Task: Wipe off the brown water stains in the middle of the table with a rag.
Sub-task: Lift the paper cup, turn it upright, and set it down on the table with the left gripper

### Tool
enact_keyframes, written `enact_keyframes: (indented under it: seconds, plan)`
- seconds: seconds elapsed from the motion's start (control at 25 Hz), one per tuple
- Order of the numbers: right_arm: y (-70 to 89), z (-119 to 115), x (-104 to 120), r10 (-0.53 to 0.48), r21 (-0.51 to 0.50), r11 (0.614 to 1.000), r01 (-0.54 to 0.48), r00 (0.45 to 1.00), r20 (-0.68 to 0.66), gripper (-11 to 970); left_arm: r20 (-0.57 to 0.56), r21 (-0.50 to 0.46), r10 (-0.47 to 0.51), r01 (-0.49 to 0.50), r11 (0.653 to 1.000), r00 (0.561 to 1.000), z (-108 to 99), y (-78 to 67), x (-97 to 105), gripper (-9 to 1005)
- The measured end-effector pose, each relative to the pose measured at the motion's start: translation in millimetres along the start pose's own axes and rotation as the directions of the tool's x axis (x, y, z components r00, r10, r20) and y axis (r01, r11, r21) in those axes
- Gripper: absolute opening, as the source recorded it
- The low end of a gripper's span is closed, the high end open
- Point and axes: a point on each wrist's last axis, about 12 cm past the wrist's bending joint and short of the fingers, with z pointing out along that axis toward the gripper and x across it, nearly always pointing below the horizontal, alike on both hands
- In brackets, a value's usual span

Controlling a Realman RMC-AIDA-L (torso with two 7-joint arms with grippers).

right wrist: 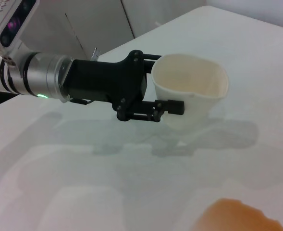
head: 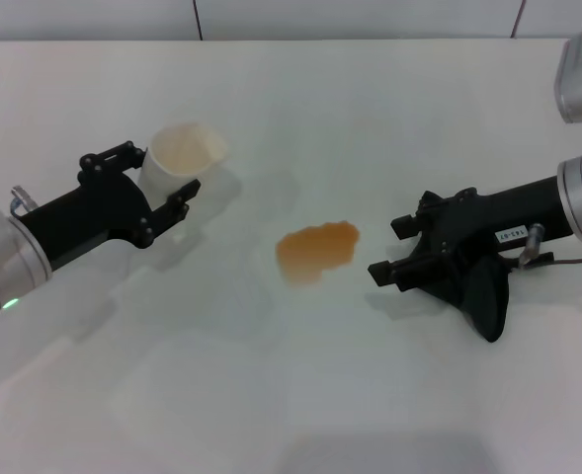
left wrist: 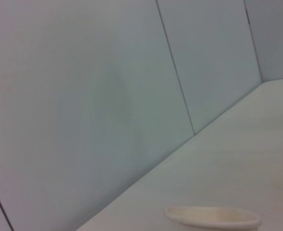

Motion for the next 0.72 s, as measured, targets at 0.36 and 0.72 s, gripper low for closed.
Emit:
enact_keyframes:
  seconds: [0.36,0.72]
  plan:
    - [-0.3,1,1,0.0,0.005,1.0,0.0,1.0,-0.02,790,0.0,-0.003,0.009,-0.009,1.0,1.0,11,-8.0,2,560]
    - [0.0,2,1,0.0,0.004,1.0,0.0,1.0,-0.023,790,-0.002,-0.005,0.004,-0.004,1.0,1.0,12,-11.7,5,561]
